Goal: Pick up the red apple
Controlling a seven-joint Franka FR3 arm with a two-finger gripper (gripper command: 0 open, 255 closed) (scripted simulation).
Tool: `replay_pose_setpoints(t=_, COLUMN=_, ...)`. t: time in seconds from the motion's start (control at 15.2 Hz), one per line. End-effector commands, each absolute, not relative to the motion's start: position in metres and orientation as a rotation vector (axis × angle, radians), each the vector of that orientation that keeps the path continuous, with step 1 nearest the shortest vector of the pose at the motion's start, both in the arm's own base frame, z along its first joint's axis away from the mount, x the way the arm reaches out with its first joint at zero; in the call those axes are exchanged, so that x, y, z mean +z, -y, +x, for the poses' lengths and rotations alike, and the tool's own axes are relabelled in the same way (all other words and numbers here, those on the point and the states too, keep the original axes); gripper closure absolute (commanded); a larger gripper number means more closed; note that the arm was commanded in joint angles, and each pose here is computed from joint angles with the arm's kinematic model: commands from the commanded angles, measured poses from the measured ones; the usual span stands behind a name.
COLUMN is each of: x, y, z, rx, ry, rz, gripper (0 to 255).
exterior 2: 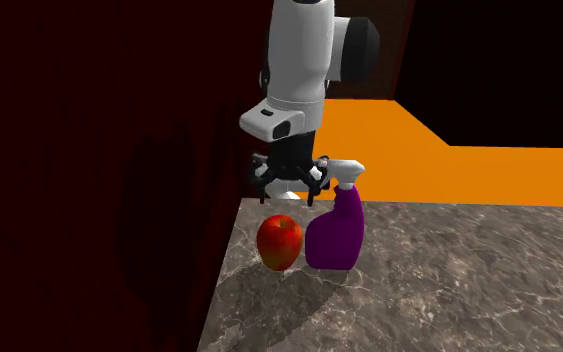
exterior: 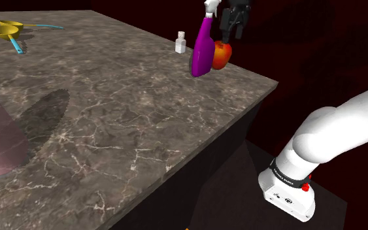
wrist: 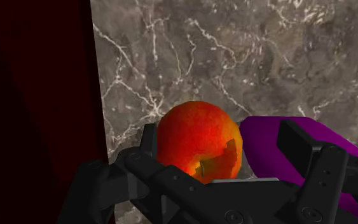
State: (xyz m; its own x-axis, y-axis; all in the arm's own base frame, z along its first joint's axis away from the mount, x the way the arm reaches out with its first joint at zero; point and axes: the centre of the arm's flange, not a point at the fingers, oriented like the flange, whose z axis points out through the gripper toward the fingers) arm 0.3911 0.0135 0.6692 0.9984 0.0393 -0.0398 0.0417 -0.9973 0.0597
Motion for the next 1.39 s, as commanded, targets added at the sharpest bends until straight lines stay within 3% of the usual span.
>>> replay_pose_setpoints(t=0.0, x=0.688, y=-0.010, z=0.409, rx=-0.068, ry=-0.007, rz=3.089, gripper=0)
replay_pose_setpoints(t=0.2, x=0.710, y=-0.004, z=0.426, rx=-0.077, ry=0.051, rz=3.097, gripper=0)
replay_pose_setpoints(t=0.79, x=0.670, y=-0.004, z=0.426, rx=-0.077, ry=0.051, rz=3.097, gripper=0)
replay_pose_setpoints(t=0.86, x=0.670, y=-0.004, z=0.426, rx=-0.077, ry=0.051, rz=3.097, gripper=255)
replay_pose_setpoints(t=1.32, x=0.671, y=-0.004, z=0.426, rx=-0.077, ry=0.051, rz=3.097, gripper=255)
